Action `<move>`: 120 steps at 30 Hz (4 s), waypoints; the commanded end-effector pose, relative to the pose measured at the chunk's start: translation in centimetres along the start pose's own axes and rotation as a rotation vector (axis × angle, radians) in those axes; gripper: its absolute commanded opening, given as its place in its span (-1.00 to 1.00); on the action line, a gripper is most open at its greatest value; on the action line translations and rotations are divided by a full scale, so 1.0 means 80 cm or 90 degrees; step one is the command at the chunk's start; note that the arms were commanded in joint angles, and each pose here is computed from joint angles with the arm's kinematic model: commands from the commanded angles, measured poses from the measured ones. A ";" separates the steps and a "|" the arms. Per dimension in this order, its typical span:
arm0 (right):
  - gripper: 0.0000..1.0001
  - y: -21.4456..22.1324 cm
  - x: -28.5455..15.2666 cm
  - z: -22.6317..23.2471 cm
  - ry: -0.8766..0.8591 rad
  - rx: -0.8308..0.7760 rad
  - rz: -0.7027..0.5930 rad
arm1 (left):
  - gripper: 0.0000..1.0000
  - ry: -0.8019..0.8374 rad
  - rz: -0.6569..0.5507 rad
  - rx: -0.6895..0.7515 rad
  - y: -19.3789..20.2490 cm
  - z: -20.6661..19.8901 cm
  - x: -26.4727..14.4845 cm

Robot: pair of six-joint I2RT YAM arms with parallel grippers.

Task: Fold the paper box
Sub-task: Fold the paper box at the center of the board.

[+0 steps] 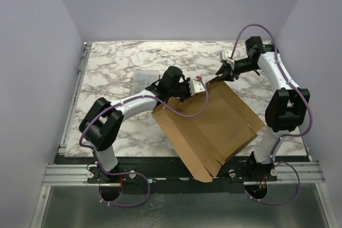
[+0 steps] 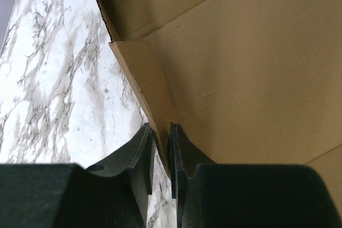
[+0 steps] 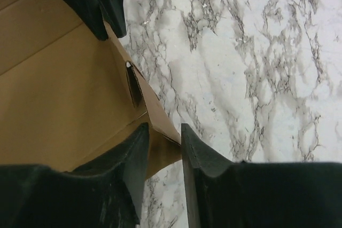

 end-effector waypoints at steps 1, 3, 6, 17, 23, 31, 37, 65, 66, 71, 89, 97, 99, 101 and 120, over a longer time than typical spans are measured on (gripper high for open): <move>-0.43 -0.001 0.003 0.006 -0.033 -0.025 0.037 | -0.70 -0.008 -0.017 0.040 -0.020 0.009 -0.012; -0.56 -0.004 0.004 0.008 -0.047 -0.037 0.051 | -0.68 -0.012 -0.017 0.042 -0.022 0.010 -0.014; -0.73 -0.004 0.007 0.015 -0.067 -0.045 0.074 | -0.62 -0.018 -0.019 0.043 -0.022 0.011 -0.015; -0.99 -0.011 0.020 0.026 -0.120 -0.057 0.148 | -0.38 -0.016 -0.024 0.029 -0.019 0.007 -0.012; -1.00 -0.015 0.027 0.039 -0.163 -0.055 0.166 | -0.31 -0.003 -0.014 0.015 -0.005 0.002 -0.003; -0.99 -0.005 0.033 0.050 -0.190 -0.014 0.167 | -0.19 0.011 -0.011 -0.018 0.012 -0.005 0.005; -0.99 0.001 0.034 0.054 -0.196 0.006 0.172 | -0.19 0.015 -0.001 -0.046 0.025 -0.009 0.004; -0.13 0.031 0.039 0.030 -0.001 0.247 0.163 | -1.00 0.022 0.004 -0.149 0.042 0.012 0.032; -0.02 0.028 0.031 0.026 0.015 0.276 0.142 | -1.00 0.015 0.004 -0.139 0.040 0.014 0.029; 0.38 0.038 -0.023 0.030 0.105 0.418 0.052 | -1.00 -0.017 -0.001 -0.104 0.028 0.019 0.010; -0.14 0.046 -0.006 0.060 0.047 0.621 -0.124 | -1.00 -0.089 -0.118 -0.040 -0.039 0.024 -0.031; -0.99 0.022 -0.029 0.041 0.131 0.529 -0.088 | -0.62 -0.108 -0.142 -0.045 -0.044 0.030 -0.029; -0.99 0.024 -0.033 0.039 0.156 0.522 -0.070 | -0.37 -0.109 -0.140 -0.065 -0.036 0.031 -0.027; -0.99 0.028 -0.033 0.041 0.168 0.523 -0.056 | -0.27 -0.104 -0.136 -0.098 -0.024 0.033 -0.025; -0.99 0.070 -0.012 0.051 0.194 0.619 -0.039 | 0.53 -0.276 -0.169 -0.286 -0.064 0.154 -0.136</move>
Point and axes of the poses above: each gripper's point midway between its finger pads, its own x axis out along the fingers, its own z axis along the line the jaws close on, y = z × x, the point moved 6 cm from there along -x, back along the fingers, and after that the axes turned 3 degrees about -x, right-handed, at the moved point
